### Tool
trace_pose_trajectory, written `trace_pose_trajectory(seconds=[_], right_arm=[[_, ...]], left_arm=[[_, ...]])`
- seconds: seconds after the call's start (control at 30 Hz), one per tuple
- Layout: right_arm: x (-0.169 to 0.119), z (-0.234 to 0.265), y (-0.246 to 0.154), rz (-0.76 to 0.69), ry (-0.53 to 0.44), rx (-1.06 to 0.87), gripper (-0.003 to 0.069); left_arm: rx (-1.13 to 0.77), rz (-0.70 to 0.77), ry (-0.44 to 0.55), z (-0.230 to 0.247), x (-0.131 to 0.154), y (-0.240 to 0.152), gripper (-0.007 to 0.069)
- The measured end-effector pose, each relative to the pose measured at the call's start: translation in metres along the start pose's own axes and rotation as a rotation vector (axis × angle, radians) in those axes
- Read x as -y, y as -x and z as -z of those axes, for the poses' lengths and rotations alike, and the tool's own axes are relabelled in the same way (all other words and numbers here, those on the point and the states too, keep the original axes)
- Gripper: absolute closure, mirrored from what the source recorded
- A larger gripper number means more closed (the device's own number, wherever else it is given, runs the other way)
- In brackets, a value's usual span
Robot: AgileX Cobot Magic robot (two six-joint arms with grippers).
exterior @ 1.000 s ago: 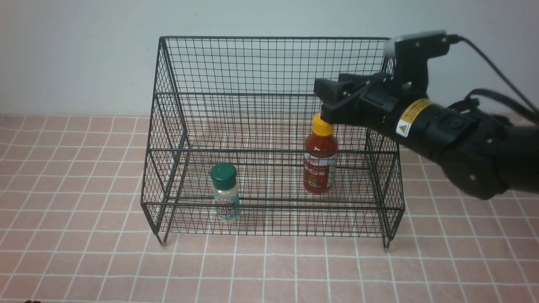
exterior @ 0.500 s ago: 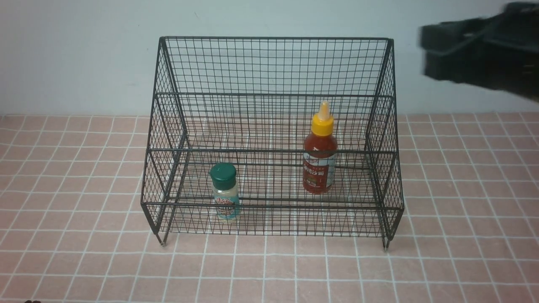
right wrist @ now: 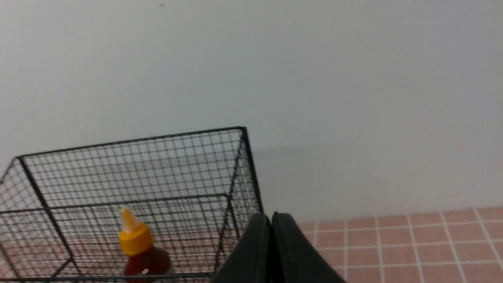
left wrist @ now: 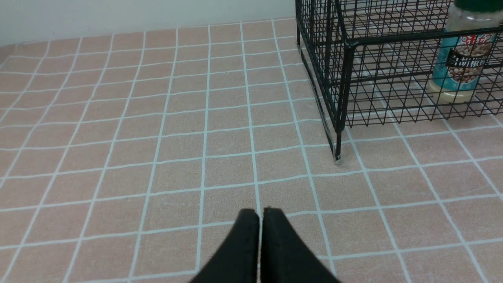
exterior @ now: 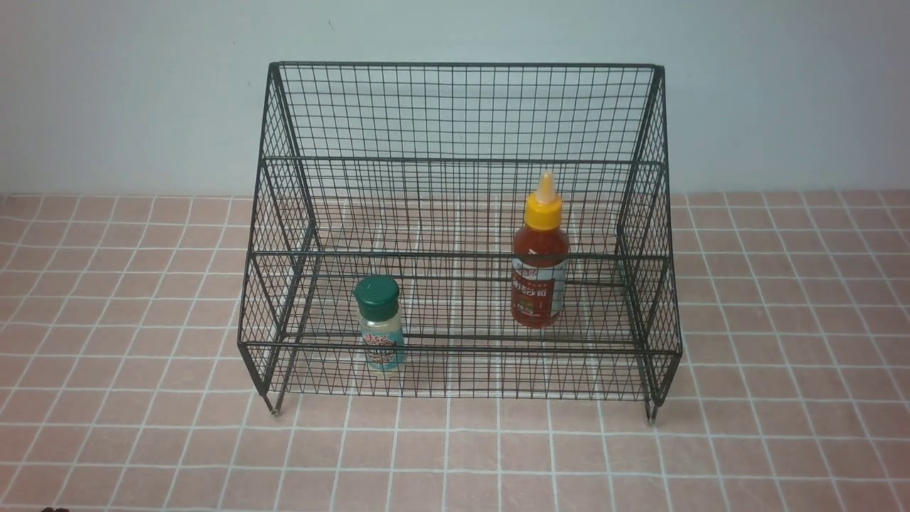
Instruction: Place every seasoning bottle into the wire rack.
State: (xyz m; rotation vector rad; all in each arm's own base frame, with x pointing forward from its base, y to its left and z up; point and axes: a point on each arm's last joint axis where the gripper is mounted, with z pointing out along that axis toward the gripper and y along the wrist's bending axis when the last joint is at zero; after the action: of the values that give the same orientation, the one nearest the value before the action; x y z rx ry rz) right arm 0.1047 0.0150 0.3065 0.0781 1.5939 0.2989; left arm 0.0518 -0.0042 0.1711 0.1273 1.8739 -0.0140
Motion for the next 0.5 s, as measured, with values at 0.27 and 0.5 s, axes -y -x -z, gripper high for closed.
trace_pose_trajectory(seconds=[0.27, 0.5], right_arm=[[0.011, 0.026, -0.024, 0.006, -0.046, 0.073, 0.0671], [0.011, 0.029, -0.024, 0.012, -0.042, 0.092, 0.0671]], left_arm=[[0.000, 0.000, 0.000, 0.000, 0.000, 0.000, 0.0632], [0.000, 0.000, 0.000, 0.000, 0.000, 0.000, 0.0632]])
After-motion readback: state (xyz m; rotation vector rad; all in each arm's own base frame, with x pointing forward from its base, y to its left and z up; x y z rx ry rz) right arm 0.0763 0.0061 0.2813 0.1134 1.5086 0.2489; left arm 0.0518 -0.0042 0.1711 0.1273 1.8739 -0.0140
